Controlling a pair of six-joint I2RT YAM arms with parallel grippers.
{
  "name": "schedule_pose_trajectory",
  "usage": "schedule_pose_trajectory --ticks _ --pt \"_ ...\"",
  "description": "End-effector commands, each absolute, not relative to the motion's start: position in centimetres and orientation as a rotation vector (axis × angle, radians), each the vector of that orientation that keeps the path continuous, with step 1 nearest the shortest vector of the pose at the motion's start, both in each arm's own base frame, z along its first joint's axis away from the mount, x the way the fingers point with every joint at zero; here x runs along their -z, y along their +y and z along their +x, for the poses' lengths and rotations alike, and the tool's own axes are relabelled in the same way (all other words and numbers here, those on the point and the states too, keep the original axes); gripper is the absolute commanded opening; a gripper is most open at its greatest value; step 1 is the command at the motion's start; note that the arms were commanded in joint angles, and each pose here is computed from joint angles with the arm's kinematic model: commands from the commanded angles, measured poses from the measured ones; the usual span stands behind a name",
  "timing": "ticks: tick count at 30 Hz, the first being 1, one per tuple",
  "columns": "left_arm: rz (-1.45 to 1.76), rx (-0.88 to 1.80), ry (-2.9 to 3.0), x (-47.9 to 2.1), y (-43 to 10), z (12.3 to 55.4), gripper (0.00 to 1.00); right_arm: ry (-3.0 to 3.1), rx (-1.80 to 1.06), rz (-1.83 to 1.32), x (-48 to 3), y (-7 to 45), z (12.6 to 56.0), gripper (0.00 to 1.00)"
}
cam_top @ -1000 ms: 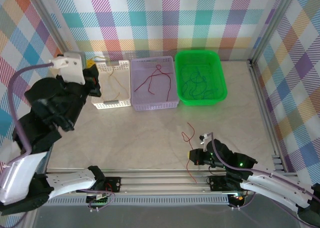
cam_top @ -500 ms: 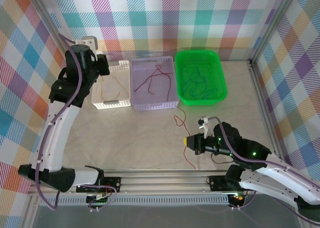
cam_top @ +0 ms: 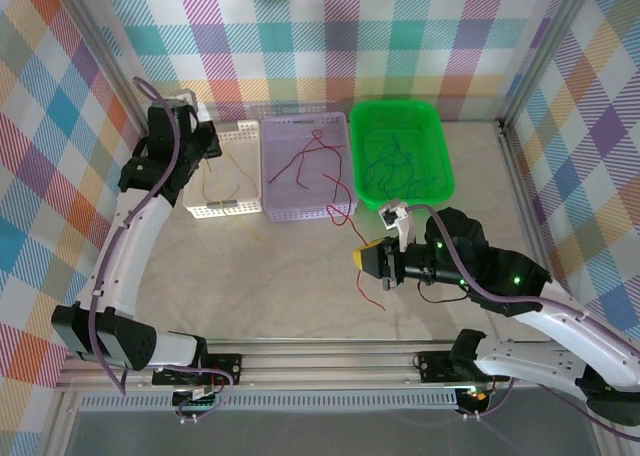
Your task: Untangle the cables
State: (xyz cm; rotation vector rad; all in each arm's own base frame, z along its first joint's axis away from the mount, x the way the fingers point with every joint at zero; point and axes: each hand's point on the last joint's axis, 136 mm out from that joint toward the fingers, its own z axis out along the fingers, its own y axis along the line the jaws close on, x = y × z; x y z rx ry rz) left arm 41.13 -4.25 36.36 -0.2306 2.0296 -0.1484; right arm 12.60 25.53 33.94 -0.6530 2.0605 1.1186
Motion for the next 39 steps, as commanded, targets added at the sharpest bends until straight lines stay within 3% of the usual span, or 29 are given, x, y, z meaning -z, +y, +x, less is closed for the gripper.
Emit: schedule_pose_trajectory --ticks 1,7,14,28,39 --pt "-0.252 0.262 1.838 -44.3 -4.3 39.6 0.00 2.006 -1.134 -0.697 -35.5 25.4 12.1 0.00" --pt "-0.238 0.246 1.762 -48.4 -3.9 38.6 0.00 2.008 -1.149 -0.702 -35.7 26.2 12.3 0.00" --pt "-0.240 0.195 1.816 -45.9 -3.8 41.4 0.00 1.993 -1.172 -0.704 -36.5 26.4 12.2 0.00" --pt "-0.291 0.075 2.016 -33.3 -3.3 45.6 0.00 2.027 -1.147 -0.715 -37.3 26.8 12.5 0.00" --pt "-0.360 0.007 2.218 -22.5 -2.9 47.4 0.00 2.183 -1.184 -0.714 -37.9 31.3 17.2 0.00"
